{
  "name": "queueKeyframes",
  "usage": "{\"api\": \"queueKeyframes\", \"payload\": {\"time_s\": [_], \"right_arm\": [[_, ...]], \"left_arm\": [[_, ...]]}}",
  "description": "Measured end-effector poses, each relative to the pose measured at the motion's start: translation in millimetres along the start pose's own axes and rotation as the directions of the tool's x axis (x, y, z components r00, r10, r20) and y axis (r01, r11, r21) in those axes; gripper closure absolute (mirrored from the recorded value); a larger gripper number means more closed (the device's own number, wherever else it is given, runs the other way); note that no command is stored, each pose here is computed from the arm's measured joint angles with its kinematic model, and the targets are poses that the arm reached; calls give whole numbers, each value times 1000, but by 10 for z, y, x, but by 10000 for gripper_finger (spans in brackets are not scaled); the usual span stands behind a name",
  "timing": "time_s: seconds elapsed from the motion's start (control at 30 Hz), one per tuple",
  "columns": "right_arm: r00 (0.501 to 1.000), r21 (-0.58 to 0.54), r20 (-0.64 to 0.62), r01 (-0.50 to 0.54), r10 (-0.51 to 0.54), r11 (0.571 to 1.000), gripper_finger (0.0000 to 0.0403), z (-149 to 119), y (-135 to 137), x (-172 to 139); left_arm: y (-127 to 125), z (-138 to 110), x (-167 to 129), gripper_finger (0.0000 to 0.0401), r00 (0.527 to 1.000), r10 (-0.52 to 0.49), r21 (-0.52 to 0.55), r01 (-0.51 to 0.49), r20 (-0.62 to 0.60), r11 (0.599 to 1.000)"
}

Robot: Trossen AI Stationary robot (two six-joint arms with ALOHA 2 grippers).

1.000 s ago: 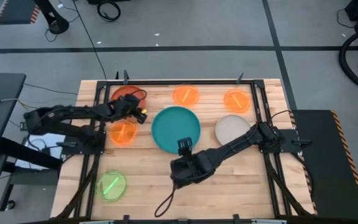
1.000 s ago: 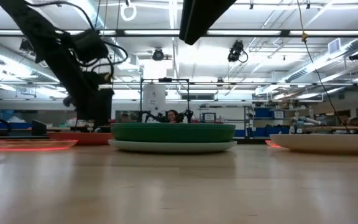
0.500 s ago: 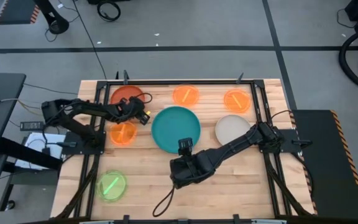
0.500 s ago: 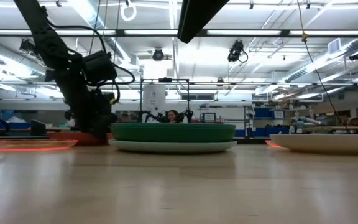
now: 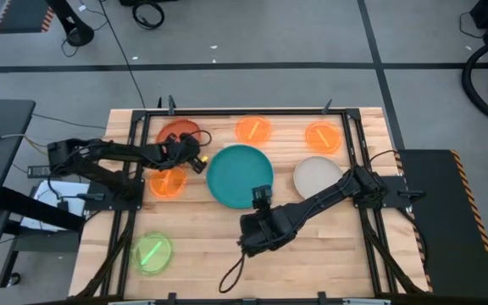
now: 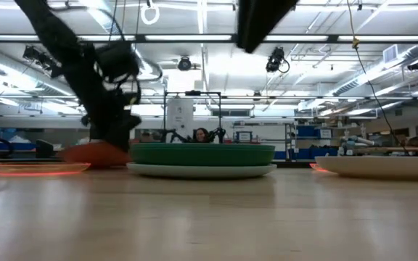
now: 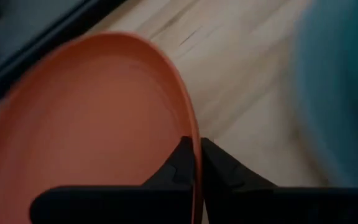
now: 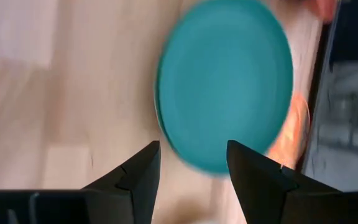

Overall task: Stack plastic plates
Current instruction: Stack the orange plate on top of the green plate

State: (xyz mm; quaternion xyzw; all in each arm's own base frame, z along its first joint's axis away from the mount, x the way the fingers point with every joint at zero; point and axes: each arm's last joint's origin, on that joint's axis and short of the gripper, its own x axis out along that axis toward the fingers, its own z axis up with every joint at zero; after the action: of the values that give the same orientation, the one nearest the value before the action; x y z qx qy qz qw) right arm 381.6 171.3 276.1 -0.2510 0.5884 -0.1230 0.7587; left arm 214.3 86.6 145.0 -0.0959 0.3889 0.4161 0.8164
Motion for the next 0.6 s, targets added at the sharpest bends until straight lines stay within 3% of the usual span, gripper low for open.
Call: {"api": "queueKeyframes", "payload": {"time_s": [0.1, 0.3, 0.47, 0.6], "right_arm": [[998, 73, -54, 48, -44, 996, 209, -119, -43, -95], [999, 173, 26, 19, -24, 985, 209, -256, -11, -424], [995, 215, 98, -4, -17, 977, 209, -391, -14, -683], [986, 251, 156, 11, -52, 968, 209, -510, -28, -852]], "left_arm": [[-202, 182, -292, 385, 995, -92, 68, 89, 35, 994], [-635, 352, -894, 385, 971, -230, 249, 205, 72, 946], [-964, 309, -1297, 385, 905, -400, 397, 316, 146, 862], [-1251, 220, -1434, 386, 832, -513, 547, 334, 210, 767]]}}
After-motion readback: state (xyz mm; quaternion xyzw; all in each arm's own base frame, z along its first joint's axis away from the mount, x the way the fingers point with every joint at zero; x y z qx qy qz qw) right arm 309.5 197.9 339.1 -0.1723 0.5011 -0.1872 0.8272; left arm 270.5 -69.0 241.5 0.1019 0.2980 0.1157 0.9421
